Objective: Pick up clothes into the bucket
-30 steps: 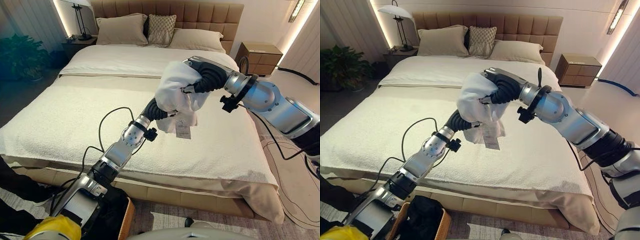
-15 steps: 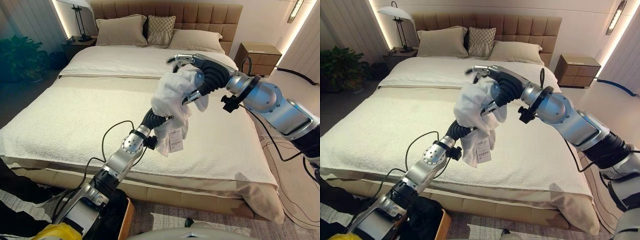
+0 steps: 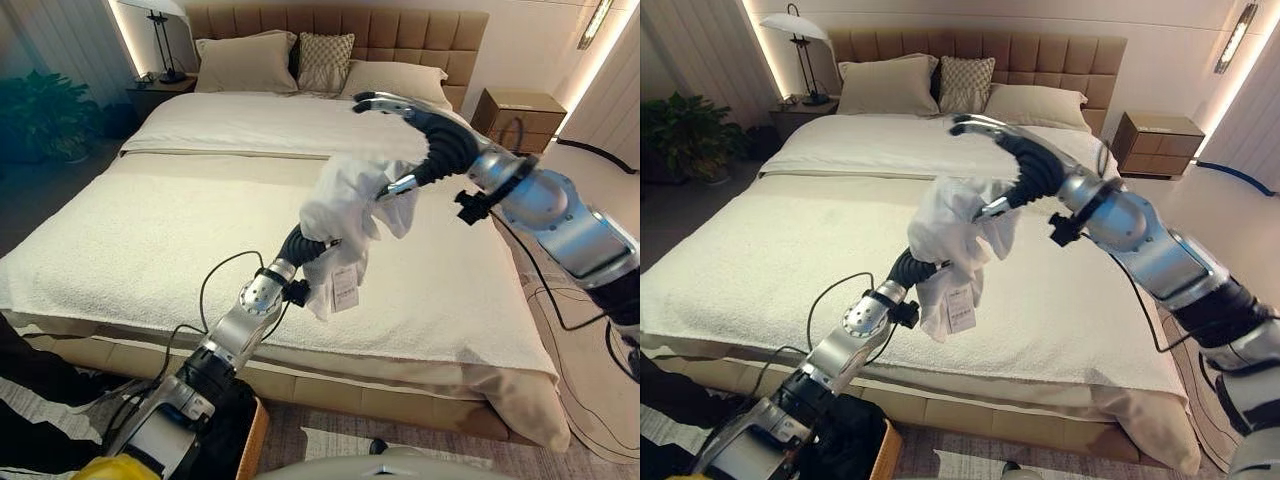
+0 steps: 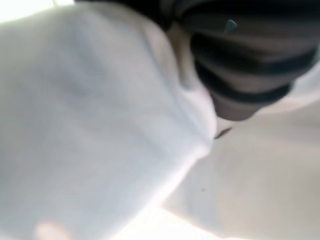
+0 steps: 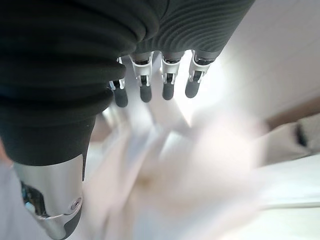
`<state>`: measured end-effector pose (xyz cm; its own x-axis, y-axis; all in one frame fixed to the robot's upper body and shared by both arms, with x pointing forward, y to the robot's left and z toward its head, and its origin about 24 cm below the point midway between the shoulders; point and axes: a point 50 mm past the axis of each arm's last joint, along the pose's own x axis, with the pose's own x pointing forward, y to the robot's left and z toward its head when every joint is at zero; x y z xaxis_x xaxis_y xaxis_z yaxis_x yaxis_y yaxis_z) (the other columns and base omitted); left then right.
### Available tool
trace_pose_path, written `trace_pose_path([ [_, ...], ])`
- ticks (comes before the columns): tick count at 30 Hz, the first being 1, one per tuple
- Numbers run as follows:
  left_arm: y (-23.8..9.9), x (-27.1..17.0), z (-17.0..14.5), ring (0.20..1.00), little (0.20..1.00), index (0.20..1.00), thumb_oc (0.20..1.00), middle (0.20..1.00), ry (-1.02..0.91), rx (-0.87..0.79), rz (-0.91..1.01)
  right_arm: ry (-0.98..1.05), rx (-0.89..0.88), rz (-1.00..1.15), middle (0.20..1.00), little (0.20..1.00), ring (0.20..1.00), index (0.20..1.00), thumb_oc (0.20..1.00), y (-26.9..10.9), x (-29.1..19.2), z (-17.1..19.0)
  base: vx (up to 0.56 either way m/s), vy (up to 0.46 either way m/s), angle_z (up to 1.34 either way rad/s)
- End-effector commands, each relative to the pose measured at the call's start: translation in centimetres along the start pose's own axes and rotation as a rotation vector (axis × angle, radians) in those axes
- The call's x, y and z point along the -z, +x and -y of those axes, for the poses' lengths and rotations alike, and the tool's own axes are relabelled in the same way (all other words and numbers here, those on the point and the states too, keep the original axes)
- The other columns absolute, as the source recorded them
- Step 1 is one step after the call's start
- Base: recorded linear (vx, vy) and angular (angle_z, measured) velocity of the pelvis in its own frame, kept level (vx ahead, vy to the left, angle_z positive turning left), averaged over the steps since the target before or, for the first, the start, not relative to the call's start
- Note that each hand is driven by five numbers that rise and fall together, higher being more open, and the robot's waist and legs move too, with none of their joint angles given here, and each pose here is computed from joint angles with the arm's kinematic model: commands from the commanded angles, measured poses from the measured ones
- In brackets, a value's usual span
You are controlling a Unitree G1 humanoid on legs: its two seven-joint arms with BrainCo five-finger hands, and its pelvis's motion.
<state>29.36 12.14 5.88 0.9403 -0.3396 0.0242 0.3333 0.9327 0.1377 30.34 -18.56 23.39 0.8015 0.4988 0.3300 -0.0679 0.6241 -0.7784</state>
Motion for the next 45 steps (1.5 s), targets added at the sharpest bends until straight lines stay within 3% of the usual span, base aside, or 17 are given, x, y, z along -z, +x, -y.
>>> trace_pose_path([
  [1, -0.2, -1.8, -1.6, 0.2, 0.2, 0.2, 0.2, 0.2, 0.035, -0.027, 0.086, -0.018, 0.142, -0.119, 1.0, 1.0, 1.0, 1.0, 1.0, -1.4, 2.8, 0.6, 0.01, 0.002, 0.03],
  [3, -1.9, -0.3, -2.8, 0.2, 0.2, 0.2, 0.2, 0.2, 0.032, -0.083, 0.039, 0.063, 0.255, -0.341, 1.0, 1.0, 1.0, 1.0, 1.0, -5.8, 7.3, -1.3, 0.0, -0.002, 0.04],
  [6, -2.5, 0.2, -3.1, 0.2, 0.2, 0.2, 0.2, 0.2, 0.036, -0.098, 0.017, 0.091, 0.284, -0.411, 1.0, 1.0, 1.0, 1.0, 1.0, -7.5, 8.4, -2.4, 0.0, -0.001, 0.06],
  [8, -5.0, 2.1, -5.2, 0.2, 0.2, 0.2, 0.2, 0.2, 0.055, -0.201, -0.055, 0.259, 0.352, -0.772, 1.0, 1.0, 1.0, 1.0, 1.0, -15.1, 12.9, -8.4, 0.0, 0.002, 0.06],
  [9, -5.1, 2.2, -5.2, 0.2, 0.2, 0.2, 0.2, 0.2, 0.057, -0.201, -0.058, 0.261, 0.351, -0.773, 1.0, 1.0, 1.0, 1.0, 1.0, -15.1, 12.9, -8.5, -0.01, -0.003, 0.09],
  [15, -9.3, 3.8, -8.7, 0.2, 0.2, 0.2, 0.2, 0.2, 0.132, -0.411, -0.141, 0.416, 0.291, -1.196, 1.0, 1.0, 1.0, 1.0, 1.0, -24.7, 14.5, -16.3, -0.05, 0.0, 0.09],
  [22, -12.9, 5.7, -11.7, 0.2, 0.2, 0.2, 0.2, 0.2, 0.229, -0.588, -0.263, 0.394, 0.183, -1.441, 1.0, 1.0, 1.0, 1.0, 1.0, -29.8, 15.0, -19.1, -0.12, 0.021, 0.03],
  [31, -15.9, 8.4, -13.7, 0.2, 0.2, 0.2, 0.2, 0.2, 0.207, -0.825, -0.393, 0.395, 0.105, -1.43, 1.0, 1.0, 1.0, 1.0, 1.0, -28.6, 15.2, -20.6, -0.11, 0.035, 0.07],
  [45, -14.0, 7.2, -18.2, 0.2, 0.2, 0.2, 0.2, 0.2, 0.311, -1.038, -0.407, 0.379, 0.21, -1.273, 1.0, 1.0, 1.0, 1.0, 1.0, -23.1, 16.2, -19.1, -0.08, 0.018, 0.1],
])
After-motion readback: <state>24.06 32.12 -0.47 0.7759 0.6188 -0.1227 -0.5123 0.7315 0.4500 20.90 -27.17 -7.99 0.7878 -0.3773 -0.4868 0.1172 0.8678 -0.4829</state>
